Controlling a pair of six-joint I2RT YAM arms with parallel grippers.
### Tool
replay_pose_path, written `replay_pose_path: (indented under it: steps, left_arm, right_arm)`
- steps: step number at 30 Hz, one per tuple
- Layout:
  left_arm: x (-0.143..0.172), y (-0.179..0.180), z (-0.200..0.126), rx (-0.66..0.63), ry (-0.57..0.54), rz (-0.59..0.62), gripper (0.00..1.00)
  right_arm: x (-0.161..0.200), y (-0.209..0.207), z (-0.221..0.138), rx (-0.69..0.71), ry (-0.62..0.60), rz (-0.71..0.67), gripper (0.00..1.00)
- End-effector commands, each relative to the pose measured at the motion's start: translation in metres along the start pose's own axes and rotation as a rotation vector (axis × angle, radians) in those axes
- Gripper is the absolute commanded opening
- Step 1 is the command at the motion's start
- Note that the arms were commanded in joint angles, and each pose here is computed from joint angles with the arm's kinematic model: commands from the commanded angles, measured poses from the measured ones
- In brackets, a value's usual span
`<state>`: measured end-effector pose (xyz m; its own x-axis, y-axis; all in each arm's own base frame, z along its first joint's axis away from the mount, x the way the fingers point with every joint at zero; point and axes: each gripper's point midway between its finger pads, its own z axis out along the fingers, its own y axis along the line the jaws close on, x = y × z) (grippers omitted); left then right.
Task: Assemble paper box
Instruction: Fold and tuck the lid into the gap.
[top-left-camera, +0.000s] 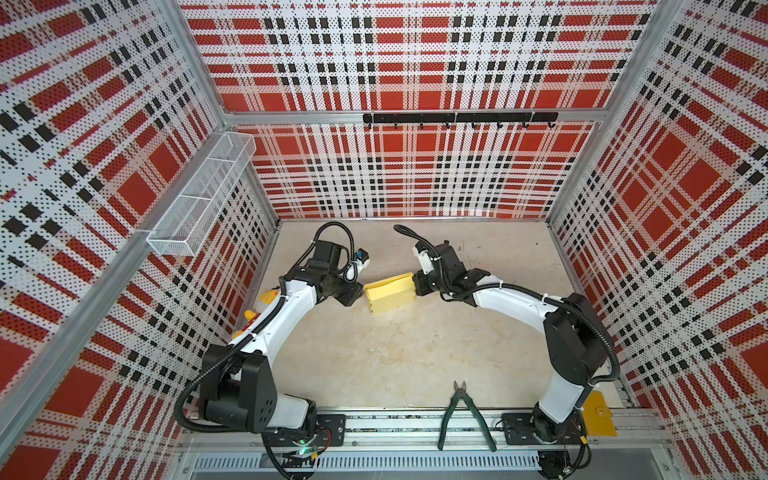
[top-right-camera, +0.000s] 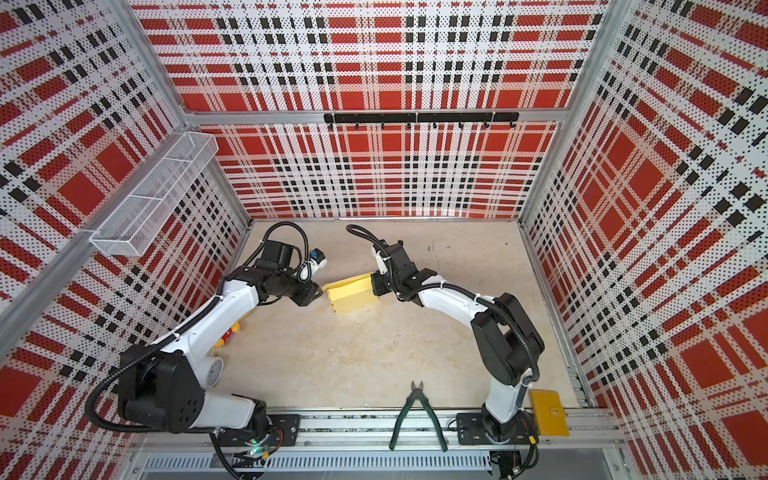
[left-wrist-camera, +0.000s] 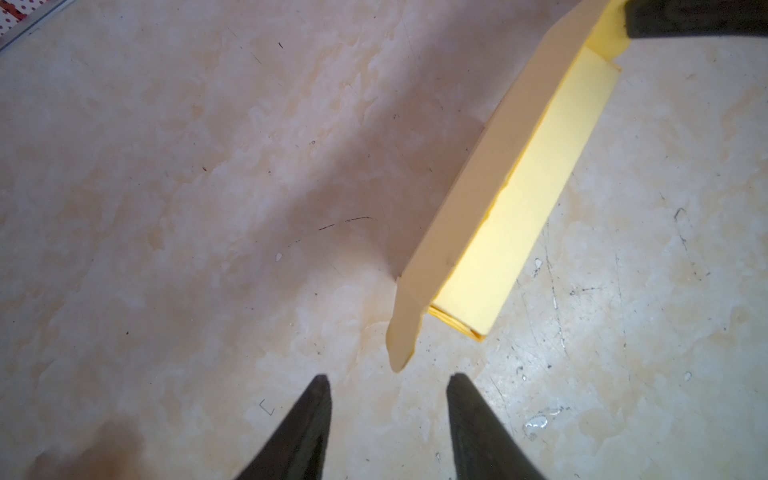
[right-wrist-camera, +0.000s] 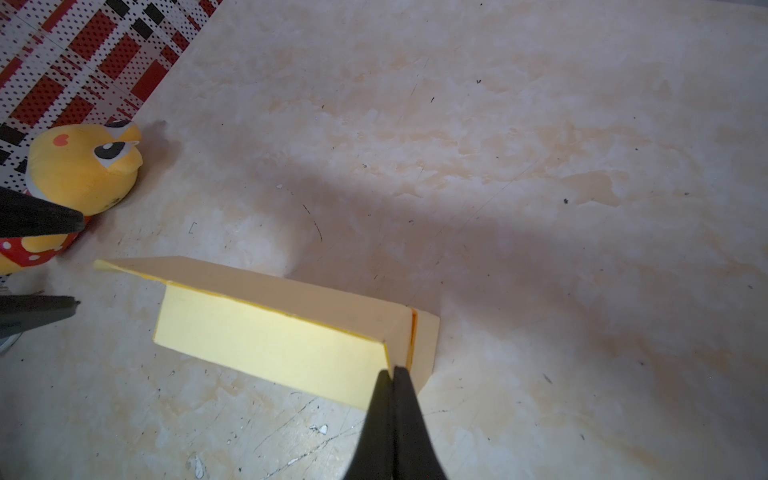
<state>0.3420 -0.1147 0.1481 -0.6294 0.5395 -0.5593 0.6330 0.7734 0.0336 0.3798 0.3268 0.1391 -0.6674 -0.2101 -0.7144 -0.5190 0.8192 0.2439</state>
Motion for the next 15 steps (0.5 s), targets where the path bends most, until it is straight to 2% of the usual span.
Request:
replay_pose_path:
  steps: [1,5,11,15]
  left_arm:
    - [-0.009,0.0014,0.0033,0.01,-0.014,-0.003,0.45]
    - [-0.011,-0.0034,0.0073,0.028,-0.011,-0.002,0.35]
    - [-0.0102,-0.0044,0.0093,0.029,-0.007,-0.005,0.28]
    - [-0.013,-0.0058,0.0085,0.035,-0.016,-0.014,0.17]
  right_arm:
    - [0.0056,-0.0005,0.0063,0.018,0.029,0.019,0.04]
    - [0.0043,0.0026,0.0061,0.017,0.029,0.017,0.03]
    - [0.0044,0.005,0.0059,0.018,0.03,0.011,0.03]
    - [0.0043,0.0068,0.0055,0.021,0.03,0.009,0.03]
